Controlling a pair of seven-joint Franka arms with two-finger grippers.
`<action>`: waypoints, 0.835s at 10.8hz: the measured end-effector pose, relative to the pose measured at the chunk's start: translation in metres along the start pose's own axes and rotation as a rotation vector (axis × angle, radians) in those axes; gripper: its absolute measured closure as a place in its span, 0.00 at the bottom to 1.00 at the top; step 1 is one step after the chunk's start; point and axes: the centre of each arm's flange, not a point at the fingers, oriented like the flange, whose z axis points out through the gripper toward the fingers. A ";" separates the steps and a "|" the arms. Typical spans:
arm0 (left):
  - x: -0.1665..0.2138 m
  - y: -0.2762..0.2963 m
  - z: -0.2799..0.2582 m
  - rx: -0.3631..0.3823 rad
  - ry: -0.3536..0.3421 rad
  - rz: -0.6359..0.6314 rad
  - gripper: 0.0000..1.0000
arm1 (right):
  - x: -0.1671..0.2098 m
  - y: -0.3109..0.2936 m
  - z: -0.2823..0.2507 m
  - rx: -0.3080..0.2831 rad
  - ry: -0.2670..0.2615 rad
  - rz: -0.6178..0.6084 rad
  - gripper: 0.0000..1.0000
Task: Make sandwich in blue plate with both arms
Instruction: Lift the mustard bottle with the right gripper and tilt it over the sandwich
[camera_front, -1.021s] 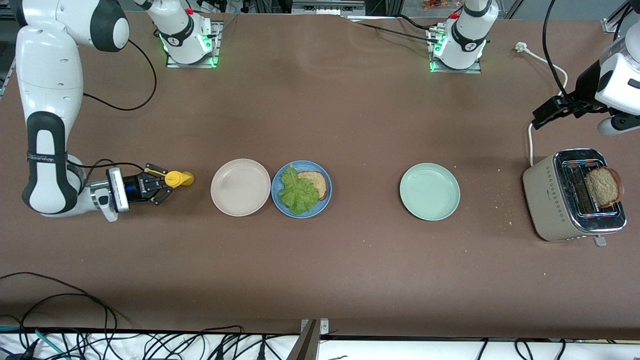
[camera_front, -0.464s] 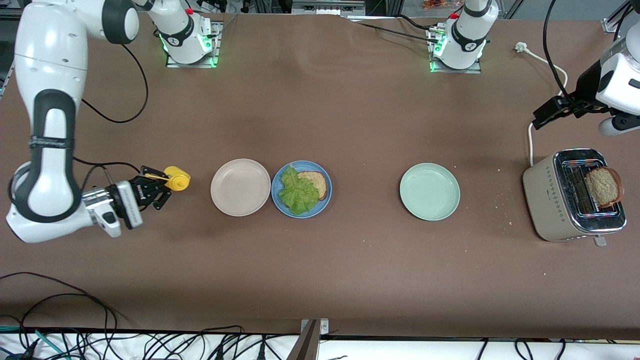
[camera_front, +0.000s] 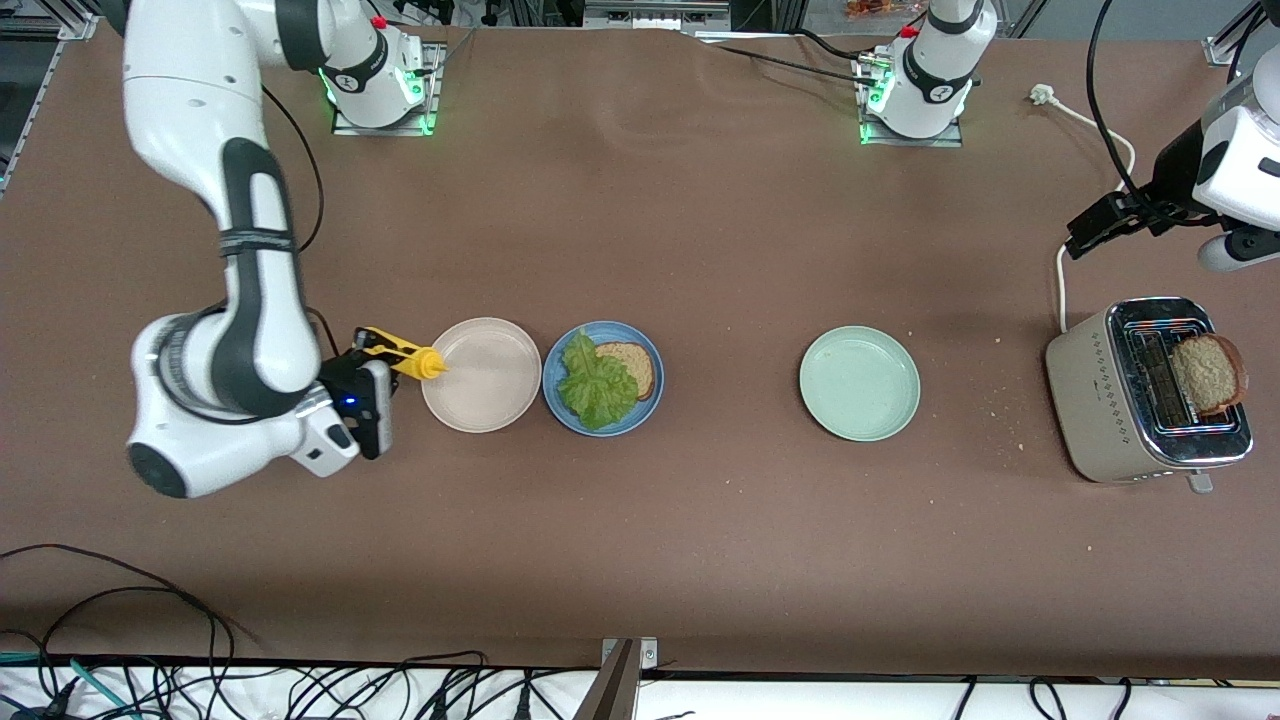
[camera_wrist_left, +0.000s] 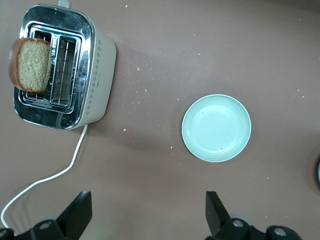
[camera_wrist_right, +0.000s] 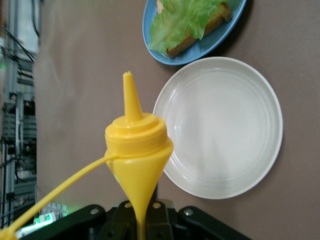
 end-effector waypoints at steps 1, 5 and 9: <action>0.000 0.000 0.000 0.000 0.000 0.000 0.00 | 0.024 -0.007 0.010 -0.030 -0.067 0.034 0.96; 0.000 0.001 0.000 0.000 0.000 0.001 0.00 | 0.134 -0.057 0.047 -0.226 -0.320 0.088 0.96; -0.004 0.000 0.003 -0.003 -0.038 0.000 0.00 | 0.191 -0.096 0.093 -0.399 -0.641 0.023 0.96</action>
